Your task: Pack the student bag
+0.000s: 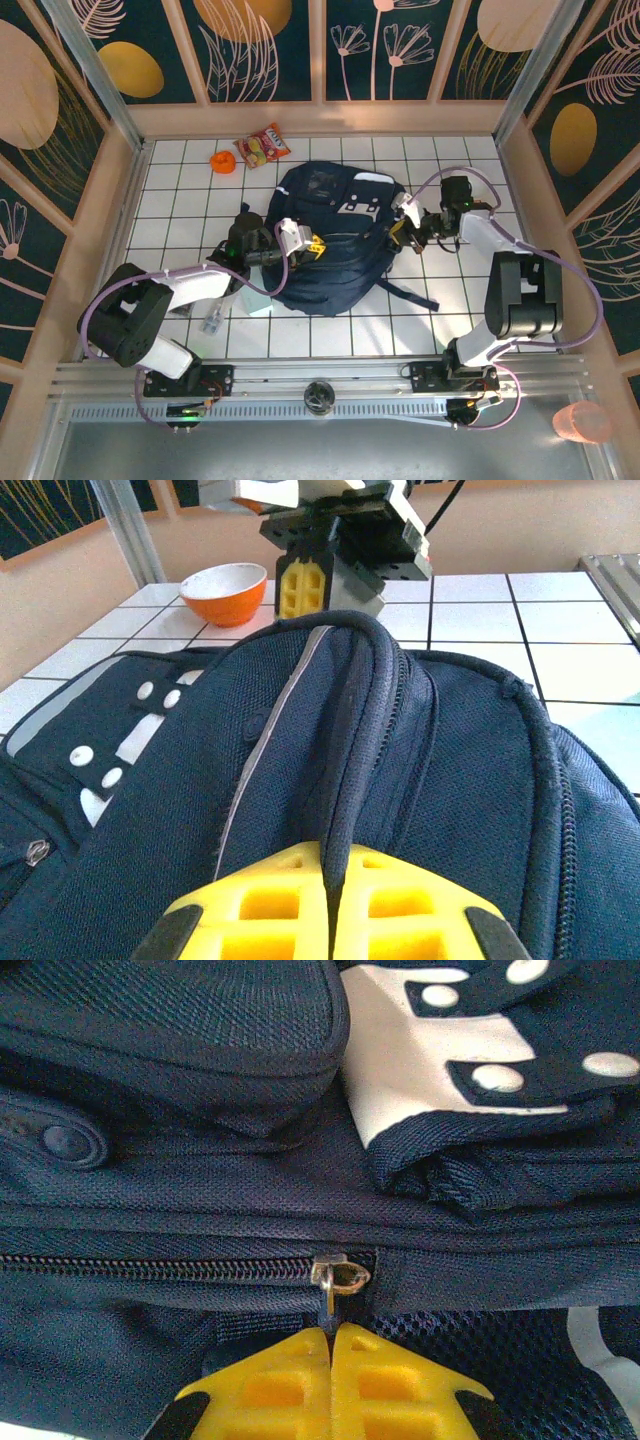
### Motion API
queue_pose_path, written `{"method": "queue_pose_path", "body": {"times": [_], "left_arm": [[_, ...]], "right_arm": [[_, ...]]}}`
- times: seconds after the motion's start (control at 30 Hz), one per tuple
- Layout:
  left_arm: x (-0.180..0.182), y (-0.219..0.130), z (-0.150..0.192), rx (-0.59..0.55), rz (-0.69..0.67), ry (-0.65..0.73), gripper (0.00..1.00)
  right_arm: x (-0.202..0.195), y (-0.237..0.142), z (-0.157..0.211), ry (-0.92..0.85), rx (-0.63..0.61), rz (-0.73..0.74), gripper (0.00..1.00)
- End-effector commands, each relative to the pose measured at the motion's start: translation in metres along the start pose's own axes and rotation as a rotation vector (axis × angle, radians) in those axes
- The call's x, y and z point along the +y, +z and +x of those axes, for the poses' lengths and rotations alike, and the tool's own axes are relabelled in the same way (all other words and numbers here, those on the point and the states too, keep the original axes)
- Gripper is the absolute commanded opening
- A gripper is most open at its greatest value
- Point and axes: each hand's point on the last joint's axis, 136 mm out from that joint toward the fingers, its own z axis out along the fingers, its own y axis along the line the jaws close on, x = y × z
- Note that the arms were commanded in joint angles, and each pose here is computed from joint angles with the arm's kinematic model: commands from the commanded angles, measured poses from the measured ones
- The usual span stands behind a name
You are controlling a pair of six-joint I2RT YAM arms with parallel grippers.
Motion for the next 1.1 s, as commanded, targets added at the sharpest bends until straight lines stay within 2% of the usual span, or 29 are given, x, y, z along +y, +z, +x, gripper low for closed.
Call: {"method": "queue_pose_path", "body": {"times": [0.0,0.17,0.23,0.5,0.67,0.77,0.8,0.9,1.0,1.07], "left_arm": [[0.012,-0.001,-0.029,-0.073,-0.035,0.09,0.0],[0.021,-0.001,-0.033,-0.087,-0.082,0.048,0.0],[0.026,-0.003,-0.04,-0.112,-0.117,0.02,0.0],[0.047,0.004,-0.052,-0.085,-0.267,0.023,0.0],[0.043,0.016,-0.058,-0.088,-0.253,0.039,0.0],[0.04,0.015,-0.06,-0.108,-0.244,0.045,0.0],[0.037,0.015,-0.058,-0.105,-0.23,0.06,0.0],[0.029,0.015,-0.052,-0.079,-0.195,0.088,0.0],[0.024,0.01,-0.049,-0.082,-0.164,0.1,0.0],[0.022,0.007,-0.049,-0.089,-0.155,0.102,0.0]], "right_arm": [[-0.001,-0.017,-0.028,-0.025,-0.062,0.037,0.0],[0.011,-0.023,-0.039,0.009,-0.063,0.043,0.0],[0.027,-0.02,-0.043,0.006,-0.064,0.02,0.0],[0.087,-0.013,-0.06,0.057,-0.091,-0.086,0.0],[0.114,-0.011,-0.067,0.078,-0.118,-0.125,0.0],[0.106,-0.017,-0.059,0.085,-0.118,-0.055,0.0],[0.096,-0.021,-0.055,0.097,-0.122,-0.005,0.05],[0.064,-0.042,-0.043,0.149,-0.155,0.116,0.34],[0.029,-0.058,-0.022,0.177,-0.146,0.245,0.47],[0.012,-0.058,-0.009,0.144,-0.098,0.305,0.51]]}}
